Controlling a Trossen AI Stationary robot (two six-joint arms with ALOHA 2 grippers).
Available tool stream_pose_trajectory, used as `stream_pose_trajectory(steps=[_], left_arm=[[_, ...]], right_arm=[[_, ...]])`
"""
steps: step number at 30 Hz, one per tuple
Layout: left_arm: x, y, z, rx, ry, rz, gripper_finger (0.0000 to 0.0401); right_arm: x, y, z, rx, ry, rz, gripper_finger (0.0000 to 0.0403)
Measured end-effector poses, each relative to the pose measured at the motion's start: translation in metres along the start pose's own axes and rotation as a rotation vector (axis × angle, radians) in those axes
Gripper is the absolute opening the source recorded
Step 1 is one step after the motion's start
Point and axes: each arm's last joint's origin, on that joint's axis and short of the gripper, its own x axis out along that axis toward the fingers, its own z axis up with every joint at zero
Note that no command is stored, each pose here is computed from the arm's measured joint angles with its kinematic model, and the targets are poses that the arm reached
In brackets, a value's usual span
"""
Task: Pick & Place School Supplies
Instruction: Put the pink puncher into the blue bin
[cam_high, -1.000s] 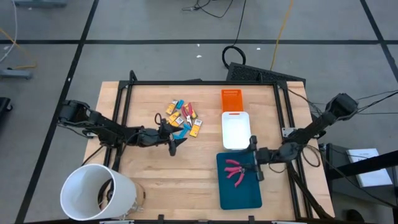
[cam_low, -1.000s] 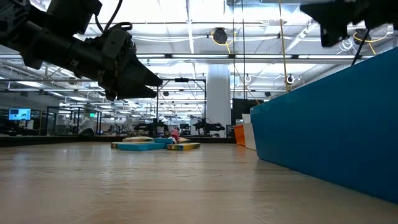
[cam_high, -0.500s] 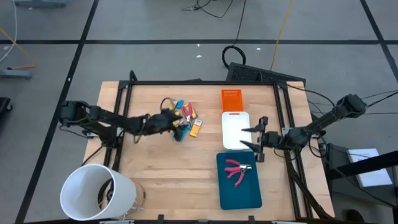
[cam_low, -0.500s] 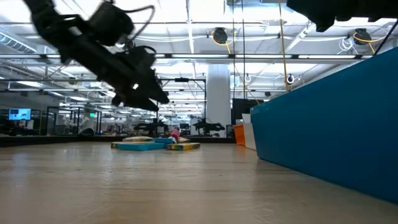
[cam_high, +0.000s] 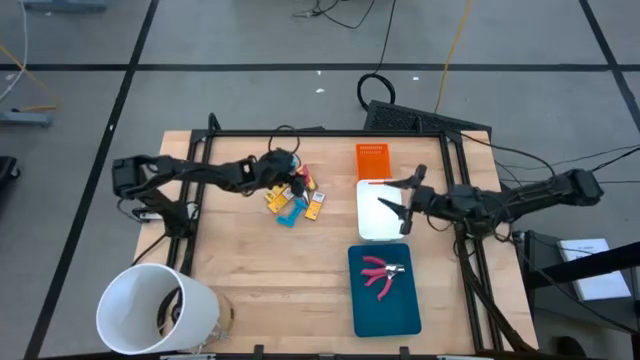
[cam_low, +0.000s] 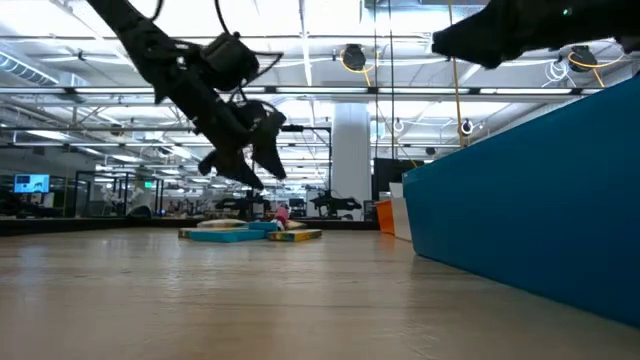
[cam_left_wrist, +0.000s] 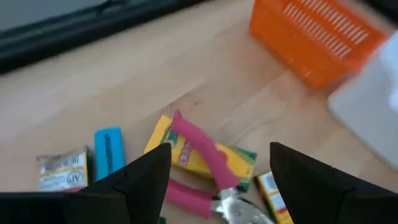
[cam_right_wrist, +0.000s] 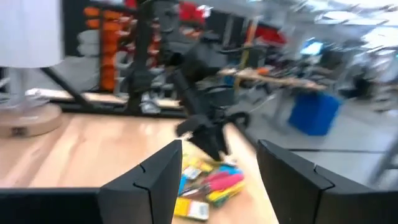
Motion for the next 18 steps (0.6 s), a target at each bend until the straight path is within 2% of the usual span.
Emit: stream_pose_trajectory(steps=[5,9,18], left_arm=[[0.021,-0.001,0.000,-0.002,0.037,0.025,0.0273],[0.040,-0.005,0.003,0.006,0.072,0.055,0.0273],[0.066,-0.009,0.004,0.032,0.171,0.141,0.0273]], right_arm=[[0.009,-0.006,-0.010,0.059,0.062,0.018,0.0196],[0.016,-0.004,-0.021,0.061,0.129,0.022,0.0196],[0.019,-0.001,-0.025,0.042,0.139,0.051,0.0196]])
